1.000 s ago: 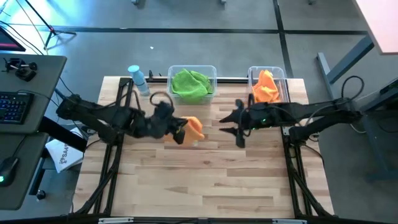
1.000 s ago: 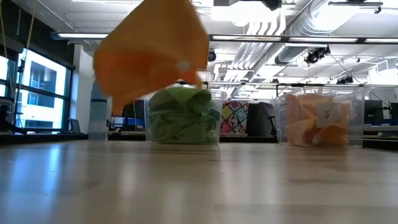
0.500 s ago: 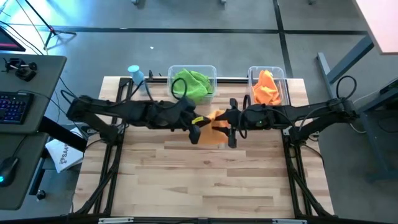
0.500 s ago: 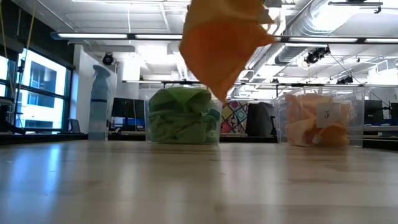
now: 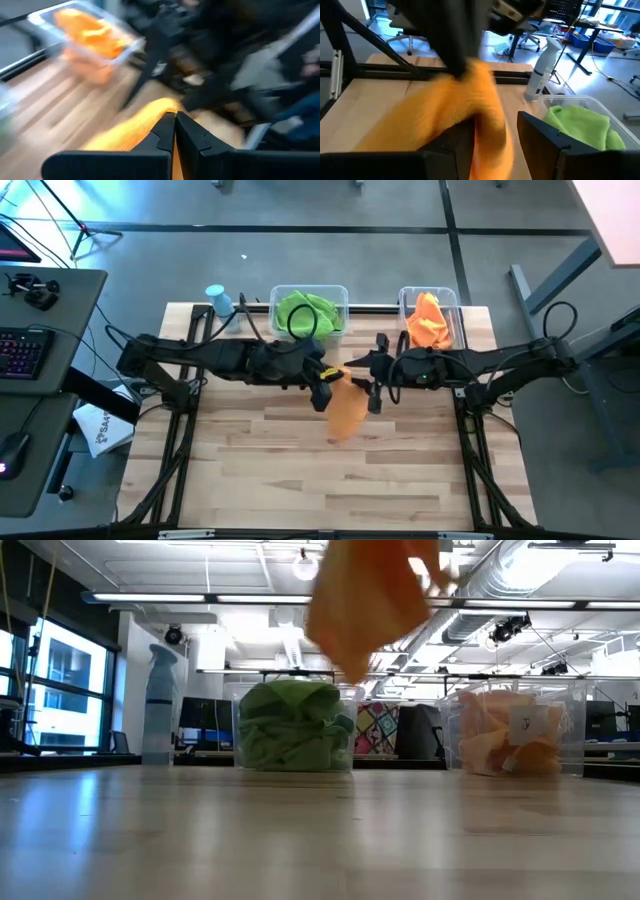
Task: Sort microfiber towel by color & place in baskets
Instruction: Put the orange towel into the right transparent bin
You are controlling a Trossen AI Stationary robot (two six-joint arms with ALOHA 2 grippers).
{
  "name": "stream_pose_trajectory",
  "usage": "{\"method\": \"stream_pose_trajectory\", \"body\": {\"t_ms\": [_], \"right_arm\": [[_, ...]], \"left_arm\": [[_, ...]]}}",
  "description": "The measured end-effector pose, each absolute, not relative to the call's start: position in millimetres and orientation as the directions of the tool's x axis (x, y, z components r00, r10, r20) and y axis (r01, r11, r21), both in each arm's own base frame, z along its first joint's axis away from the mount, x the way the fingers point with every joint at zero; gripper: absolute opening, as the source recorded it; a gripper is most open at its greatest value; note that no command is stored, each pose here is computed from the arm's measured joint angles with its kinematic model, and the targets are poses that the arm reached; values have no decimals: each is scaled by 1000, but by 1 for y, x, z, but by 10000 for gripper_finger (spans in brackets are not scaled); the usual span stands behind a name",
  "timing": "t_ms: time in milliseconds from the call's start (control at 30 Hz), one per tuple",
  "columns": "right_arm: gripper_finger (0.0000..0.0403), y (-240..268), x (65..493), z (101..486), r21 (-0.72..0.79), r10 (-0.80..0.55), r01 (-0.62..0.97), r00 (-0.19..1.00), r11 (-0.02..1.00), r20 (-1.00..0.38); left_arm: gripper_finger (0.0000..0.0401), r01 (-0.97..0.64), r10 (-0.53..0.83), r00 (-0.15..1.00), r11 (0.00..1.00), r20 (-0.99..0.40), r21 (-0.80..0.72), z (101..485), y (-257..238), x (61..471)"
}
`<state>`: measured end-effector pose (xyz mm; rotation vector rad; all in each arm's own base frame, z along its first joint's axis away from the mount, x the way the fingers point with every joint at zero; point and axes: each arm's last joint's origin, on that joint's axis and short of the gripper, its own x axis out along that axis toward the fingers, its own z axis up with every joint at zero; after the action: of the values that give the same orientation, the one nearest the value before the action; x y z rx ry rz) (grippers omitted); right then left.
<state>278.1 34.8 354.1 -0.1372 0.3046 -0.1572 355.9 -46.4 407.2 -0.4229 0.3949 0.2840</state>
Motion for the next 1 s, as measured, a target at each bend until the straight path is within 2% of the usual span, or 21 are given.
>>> {"method": "stream_pose_trajectory", "body": {"t_ms": [267, 567, 733, 1000], "right_arm": [[144, 29, 255, 371, -114, -194, 170, 948, 979, -253], [144, 30, 257, 372, -187, -180, 136, 954, 973, -240], [144, 30, 258, 374, -202, -173, 129, 961, 971, -217], [144, 30, 270, 364, -186, -97, 49, 961, 981, -258]], "left_arm": [[0, -507, 296, 792, 806, -534, -306, 397, -31, 347], [0, -391, 200, 857, 853, -474, -347, 404, -32, 353], [0, -384, 190, 859, 854, -475, -351, 404, -33, 353], [0, -335, 160, 890, 864, -428, -376, 409, -34, 356]]}}
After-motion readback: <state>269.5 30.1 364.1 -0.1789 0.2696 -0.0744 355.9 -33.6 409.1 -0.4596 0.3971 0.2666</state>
